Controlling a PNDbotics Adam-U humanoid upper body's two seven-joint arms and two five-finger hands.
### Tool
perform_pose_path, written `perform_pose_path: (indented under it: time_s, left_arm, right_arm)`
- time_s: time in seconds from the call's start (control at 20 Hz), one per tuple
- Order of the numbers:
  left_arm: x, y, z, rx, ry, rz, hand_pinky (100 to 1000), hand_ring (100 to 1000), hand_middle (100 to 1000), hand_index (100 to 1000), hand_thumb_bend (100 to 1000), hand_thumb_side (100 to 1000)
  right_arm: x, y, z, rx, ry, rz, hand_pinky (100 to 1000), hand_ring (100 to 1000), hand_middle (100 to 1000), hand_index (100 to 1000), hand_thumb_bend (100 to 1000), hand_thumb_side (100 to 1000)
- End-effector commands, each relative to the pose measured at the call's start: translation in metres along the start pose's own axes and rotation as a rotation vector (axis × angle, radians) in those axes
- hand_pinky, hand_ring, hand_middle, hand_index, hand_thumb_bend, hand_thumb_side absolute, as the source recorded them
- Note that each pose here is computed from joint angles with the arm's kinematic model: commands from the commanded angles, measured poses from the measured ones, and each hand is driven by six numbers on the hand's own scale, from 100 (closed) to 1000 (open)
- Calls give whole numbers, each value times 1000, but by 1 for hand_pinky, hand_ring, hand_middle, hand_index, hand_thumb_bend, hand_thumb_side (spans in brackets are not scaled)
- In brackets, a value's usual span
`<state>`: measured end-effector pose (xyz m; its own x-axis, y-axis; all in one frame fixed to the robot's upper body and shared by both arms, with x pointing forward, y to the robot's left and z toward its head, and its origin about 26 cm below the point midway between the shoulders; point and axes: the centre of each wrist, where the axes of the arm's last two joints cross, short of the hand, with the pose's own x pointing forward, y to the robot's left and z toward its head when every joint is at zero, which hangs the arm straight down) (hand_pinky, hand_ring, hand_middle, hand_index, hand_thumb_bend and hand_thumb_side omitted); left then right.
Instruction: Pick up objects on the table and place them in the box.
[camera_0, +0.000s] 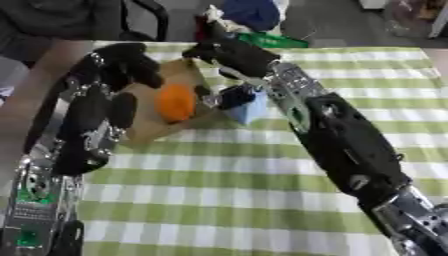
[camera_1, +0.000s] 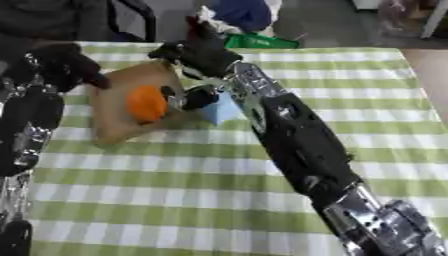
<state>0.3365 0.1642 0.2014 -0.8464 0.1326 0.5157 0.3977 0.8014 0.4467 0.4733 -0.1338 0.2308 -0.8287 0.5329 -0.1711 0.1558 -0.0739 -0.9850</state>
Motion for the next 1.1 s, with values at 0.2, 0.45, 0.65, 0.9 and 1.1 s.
perform_pose_path:
  time_s: [0.2,0.45,0.65,0.9,1.1]
  left_arm:
    - [6,10,2,4,-3,-30,651,639,646,838,236,557]
    - [6,15,6,28,13,-44,650,638,646,839,236,557]
    - [5,16,10,40,25,-44,649,638,646,839,235,559]
    - [4,16,11,46,31,-41,648,638,646,839,235,561]
    - [3,16,12,48,33,-38,648,637,646,839,234,561]
  right_arm:
    - [-5,-29,20,171,-69,34,890,935,933,989,263,436]
    - [-9,-29,33,277,-66,51,895,949,955,990,212,553]
    - [-12,-24,38,307,-46,41,897,950,956,992,211,554]
    - [-19,-15,40,316,-8,8,899,952,955,995,207,574]
    - [-27,-8,43,303,36,-24,900,951,955,999,197,580]
